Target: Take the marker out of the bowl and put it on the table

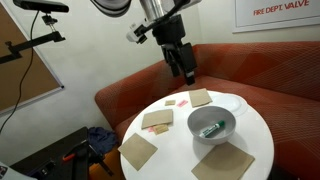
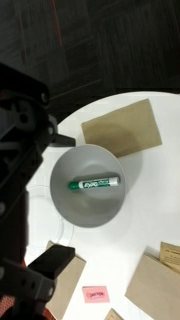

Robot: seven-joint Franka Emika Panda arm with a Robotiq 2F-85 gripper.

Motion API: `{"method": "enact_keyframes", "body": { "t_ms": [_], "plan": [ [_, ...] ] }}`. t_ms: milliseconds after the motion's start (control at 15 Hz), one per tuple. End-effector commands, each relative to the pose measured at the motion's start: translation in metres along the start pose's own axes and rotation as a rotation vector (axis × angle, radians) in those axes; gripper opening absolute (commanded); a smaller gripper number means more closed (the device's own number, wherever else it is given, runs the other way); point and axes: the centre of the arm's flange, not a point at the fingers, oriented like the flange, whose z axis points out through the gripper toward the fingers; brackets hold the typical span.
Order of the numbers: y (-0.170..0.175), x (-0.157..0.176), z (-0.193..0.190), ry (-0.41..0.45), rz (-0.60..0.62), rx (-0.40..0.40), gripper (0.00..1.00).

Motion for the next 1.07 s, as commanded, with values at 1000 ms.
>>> {"method": "enact_keyframes", "body": {
  "t_ms": [1000],
  "plan": [
    [0.0, 0.046, 0.101, 0.026, -0.125, 0.006, 1.0]
  ]
}}
